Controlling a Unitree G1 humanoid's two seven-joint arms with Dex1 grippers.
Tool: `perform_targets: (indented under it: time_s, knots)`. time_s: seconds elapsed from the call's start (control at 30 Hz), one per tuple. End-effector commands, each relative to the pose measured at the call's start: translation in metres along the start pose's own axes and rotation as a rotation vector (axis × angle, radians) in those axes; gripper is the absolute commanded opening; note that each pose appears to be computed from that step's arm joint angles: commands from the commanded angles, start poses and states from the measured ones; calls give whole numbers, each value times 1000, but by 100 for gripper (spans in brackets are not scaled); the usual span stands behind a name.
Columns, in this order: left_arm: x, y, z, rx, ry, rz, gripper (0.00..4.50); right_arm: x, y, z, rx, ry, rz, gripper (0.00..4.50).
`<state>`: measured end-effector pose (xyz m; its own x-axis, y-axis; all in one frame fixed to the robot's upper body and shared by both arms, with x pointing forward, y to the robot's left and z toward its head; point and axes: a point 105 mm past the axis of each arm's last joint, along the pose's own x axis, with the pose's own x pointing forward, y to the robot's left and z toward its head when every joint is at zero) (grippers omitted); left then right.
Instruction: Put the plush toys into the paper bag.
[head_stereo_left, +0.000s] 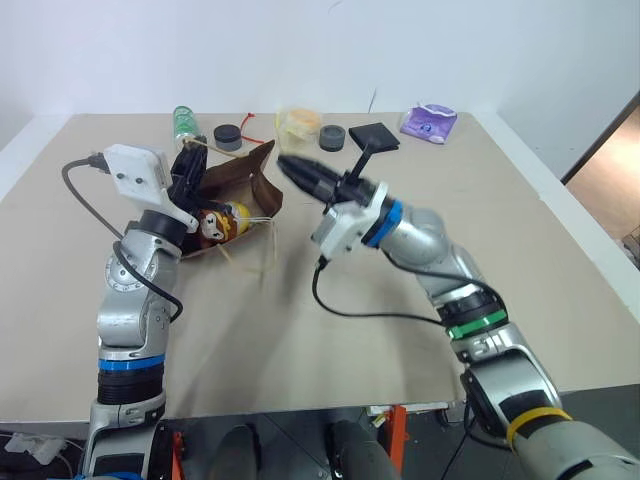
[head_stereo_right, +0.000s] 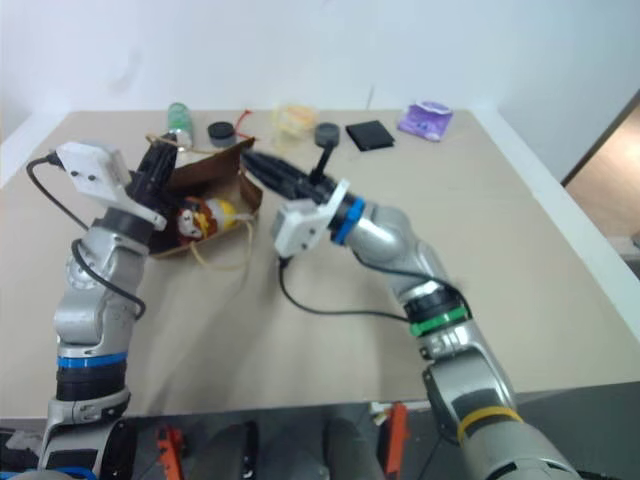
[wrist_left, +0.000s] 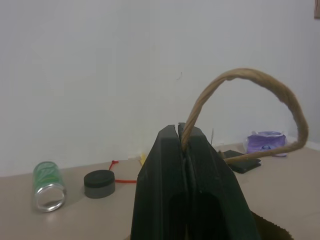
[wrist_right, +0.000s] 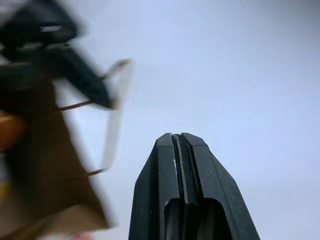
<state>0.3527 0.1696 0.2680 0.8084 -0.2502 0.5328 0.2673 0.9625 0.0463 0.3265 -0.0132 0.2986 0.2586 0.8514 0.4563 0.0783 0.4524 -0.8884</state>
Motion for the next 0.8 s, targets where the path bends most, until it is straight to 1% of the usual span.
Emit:
perform_targets:
  time_s: [0.03,0.07,0.13,0.17,0.2,0.23,0.27,0.3,0.4,0.43,0.57,0.7,0.8]
  knots:
    - [7,-1,20,-4,-64,-1,0,-6,-6,-11,10,50,3,5]
    - [8,0,20,-5,-64,1,0,-11,2,-17,24,80,42,5]
    - [7,1,20,-8,-62,8,0,-24,15,-22,56,110,94,65]
    - [7,2,20,-9,-61,10,0,-30,22,-22,49,111,124,85]
    - [7,2,20,-9,-60,11,0,-38,32,-22,37,116,168,137]
    - [7,2,20,-9,-59,11,0,-43,39,-22,29,119,198,178]
    - [7,2,20,-9,-58,12,0,-53,50,-21,21,125,233,238]
    - [7,3,20,-10,-55,13,0,-61,58,-21,19,129,253,281]
    - [6,3,18,-13,-48,13,0,-68,71,-13,2,101,273,442]
    - [6,3,18,-14,-45,12,0,-67,75,-9,-6,85,277,448]
    - [7,3,17,-16,-42,11,0,-64,92,0,13,54,283,448]
    - [8,3,18,-18,-43,12,0,-46,101,17,53,-10,243,448]
    - [9,2,18,-18,-43,13,0,-33,105,24,66,-39,230,448]
